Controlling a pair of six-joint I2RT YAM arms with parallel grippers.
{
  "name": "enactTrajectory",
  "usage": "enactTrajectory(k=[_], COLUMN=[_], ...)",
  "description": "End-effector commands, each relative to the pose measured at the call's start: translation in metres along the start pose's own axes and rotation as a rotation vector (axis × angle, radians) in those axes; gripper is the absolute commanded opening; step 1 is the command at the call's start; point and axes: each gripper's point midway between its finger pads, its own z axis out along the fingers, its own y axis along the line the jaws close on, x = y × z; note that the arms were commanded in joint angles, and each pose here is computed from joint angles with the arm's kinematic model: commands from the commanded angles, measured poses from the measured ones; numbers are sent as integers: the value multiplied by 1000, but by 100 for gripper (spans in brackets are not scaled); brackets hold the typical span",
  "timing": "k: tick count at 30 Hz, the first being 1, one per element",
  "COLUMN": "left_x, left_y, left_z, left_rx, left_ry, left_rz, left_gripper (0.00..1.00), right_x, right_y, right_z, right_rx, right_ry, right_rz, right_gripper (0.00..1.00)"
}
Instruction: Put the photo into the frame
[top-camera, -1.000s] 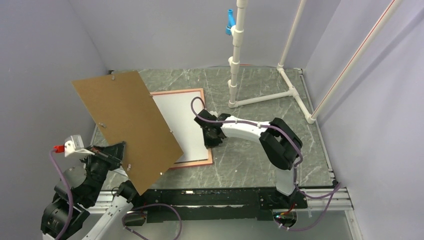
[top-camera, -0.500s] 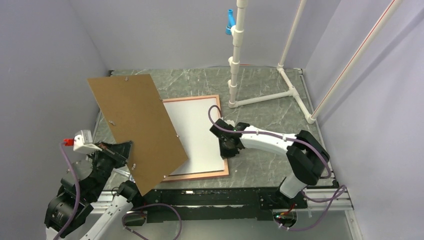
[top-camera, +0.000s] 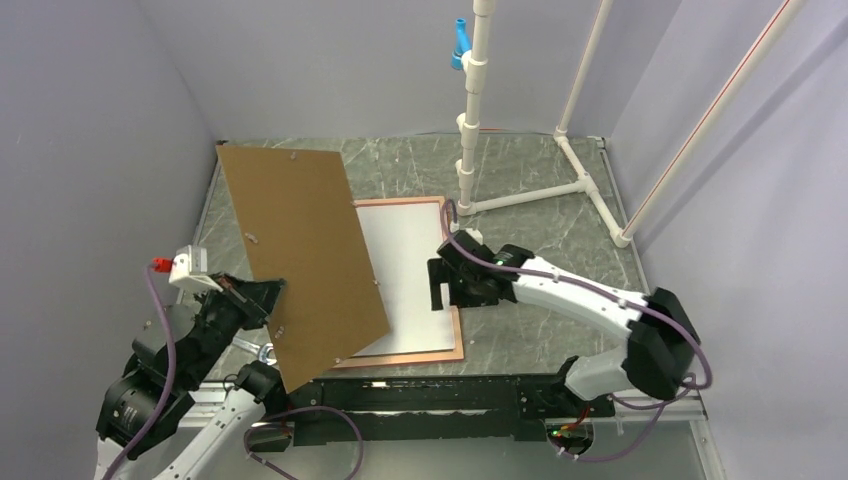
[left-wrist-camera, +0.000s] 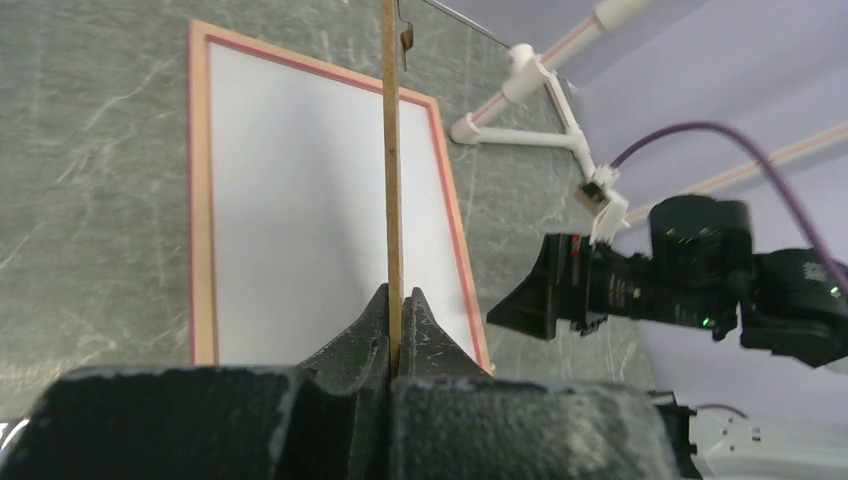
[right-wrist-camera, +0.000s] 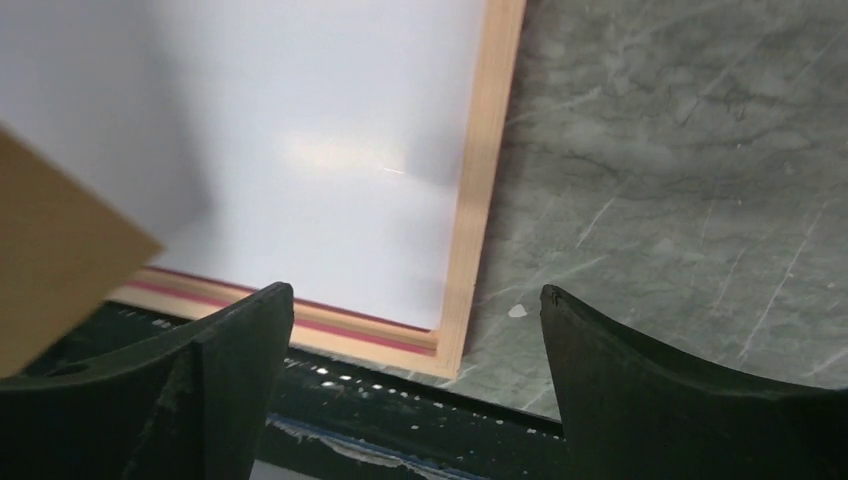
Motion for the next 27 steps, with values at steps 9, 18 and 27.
enactTrajectory(k=[9,18,27], left_x=[-15,-19,-16], left_y=[-113,-145,-141], left_z=[-9,-20,-11], left_rx=[542,767,774], left_ry=[34,-5,-19], left_rz=[63,-51,-146], left_gripper=[0,0,0], right_x=[-69,-68,-74], right_y=[9,30,40], right_z=[-114,-165,-182], right_rx=[-577,-962,-1062], right_ry=[-312,-379,-394], right_rz=[59,-8,-21], right_gripper=[99,99,95])
